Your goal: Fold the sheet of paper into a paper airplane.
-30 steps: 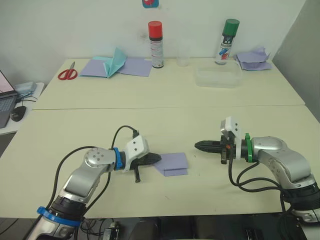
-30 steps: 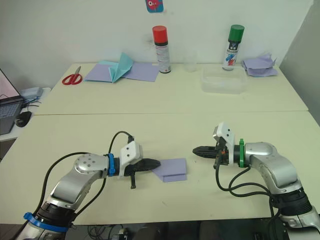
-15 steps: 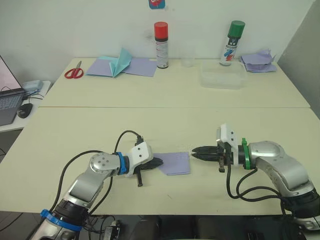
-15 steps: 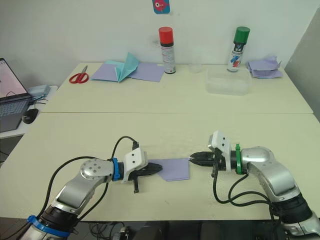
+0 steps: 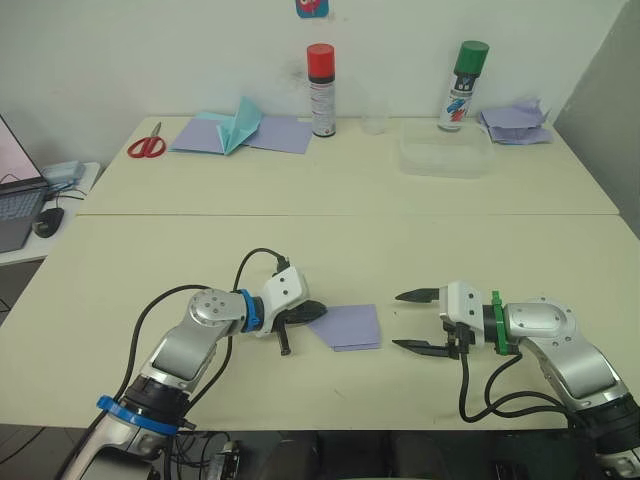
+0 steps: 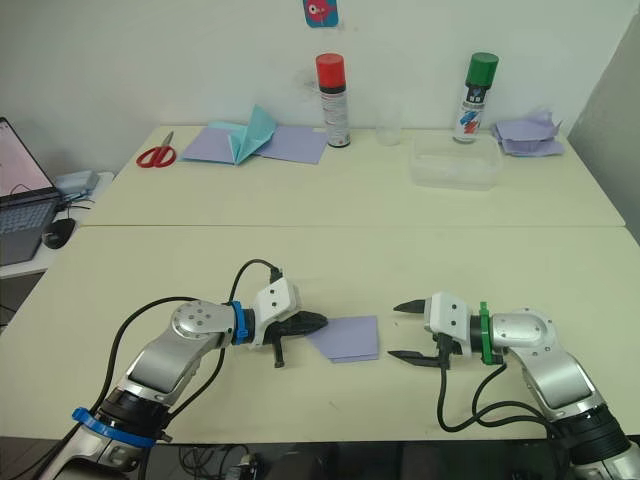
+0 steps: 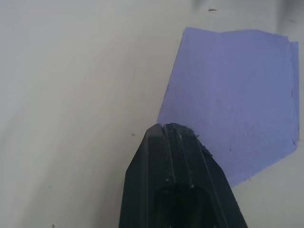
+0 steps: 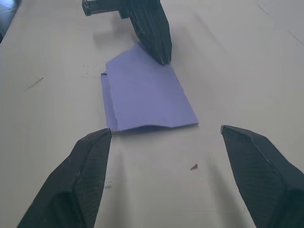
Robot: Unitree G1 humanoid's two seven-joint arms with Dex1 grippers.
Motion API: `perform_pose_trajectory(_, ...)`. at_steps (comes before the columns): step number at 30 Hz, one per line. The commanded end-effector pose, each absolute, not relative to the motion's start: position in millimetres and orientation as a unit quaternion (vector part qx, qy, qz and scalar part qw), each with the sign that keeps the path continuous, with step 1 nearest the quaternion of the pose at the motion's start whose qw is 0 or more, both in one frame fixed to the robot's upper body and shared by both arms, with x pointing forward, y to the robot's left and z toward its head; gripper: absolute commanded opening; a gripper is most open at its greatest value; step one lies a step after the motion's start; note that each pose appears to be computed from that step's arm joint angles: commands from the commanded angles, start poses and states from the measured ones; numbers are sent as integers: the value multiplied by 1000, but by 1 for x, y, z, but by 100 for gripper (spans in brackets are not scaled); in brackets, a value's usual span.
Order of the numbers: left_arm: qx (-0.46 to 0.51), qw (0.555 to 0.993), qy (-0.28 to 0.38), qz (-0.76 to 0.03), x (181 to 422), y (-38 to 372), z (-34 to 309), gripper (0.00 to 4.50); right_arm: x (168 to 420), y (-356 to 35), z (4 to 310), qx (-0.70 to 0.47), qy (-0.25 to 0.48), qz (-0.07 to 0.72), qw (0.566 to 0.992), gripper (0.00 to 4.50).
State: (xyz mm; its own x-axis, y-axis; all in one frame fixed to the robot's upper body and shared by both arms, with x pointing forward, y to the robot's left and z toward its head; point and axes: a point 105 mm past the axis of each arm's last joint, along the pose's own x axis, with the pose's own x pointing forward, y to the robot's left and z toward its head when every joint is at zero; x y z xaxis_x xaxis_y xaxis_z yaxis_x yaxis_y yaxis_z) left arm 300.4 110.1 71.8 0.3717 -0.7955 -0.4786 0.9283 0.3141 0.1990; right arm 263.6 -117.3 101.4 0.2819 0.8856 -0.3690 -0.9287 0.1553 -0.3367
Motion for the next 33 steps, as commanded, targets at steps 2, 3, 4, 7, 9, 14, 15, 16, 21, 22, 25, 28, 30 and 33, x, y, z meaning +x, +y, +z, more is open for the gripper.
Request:
perform_pose_trajectory(2, 241, 783, 187, -542, 298, 120, 57, 0, 259, -101, 112, -284, -7, 621, 731, 386)
perform_pose_trajectory(3, 241, 781, 189, -544, 298, 121, 56, 0, 258, -98, 111, -291, -11, 625, 725, 386)
perform_pose_trajectory(4, 244, 779, 190, -546, 299, 122, 56, 0, 259, -97, 109, -298, -14, 627, 720, 386)
perform_pose_trajectory(7, 247, 775, 193, -549, 299, 126, 56, 0, 261, -92, 104, -318, -24, 631, 707, 386)
perform_pose_trajectory(9, 248, 774, 192, -550, 300, 128, 57, 0, 264, -90, 102, -331, -29, 629, 703, 386)
perform_pose_trajectory(14, 250, 770, 192, -555, 302, 127, 57, 0, 273, -88, 97, -354, -41, 616, 702, 386)
perform_pose_trajectory(15, 250, 769, 192, -556, 303, 127, 57, 0, 274, -88, 96, -357, -41, 616, 701, 386)
perform_pose_trajectory(16, 250, 767, 193, -558, 303, 127, 57, 0, 274, -88, 94, -363, -40, 616, 697, 386)
perform_pose_trajectory(21, 253, 763, 195, -562, 305, 127, 56, 0, 273, -87, 90, -368, -41, 621, 691, 386)
perform_pose_trajectory(22, 254, 762, 195, -563, 306, 127, 56, 0, 272, -87, 90, -369, -42, 622, 689, 386)
perform_pose_trajectory(25, 256, 761, 194, -563, 308, 127, 56, 0, 271, -87, 90, -369, -42, 623, 688, 386)
perform_pose_trajectory(28, 259, 762, 190, -563, 310, 127, 56, 0, 273, -87, 89, -372, -40, 618, 691, 386)
perform_pose_trajectory(30, 259, 761, 190, -564, 310, 126, 55, 0, 275, -87, 87, -375, -39, 614, 693, 386)
perform_pose_trajectory(33, 259, 759, 190, -566, 309, 126, 54, 0, 276, -86, 84, -385, -38, 613, 689, 386)
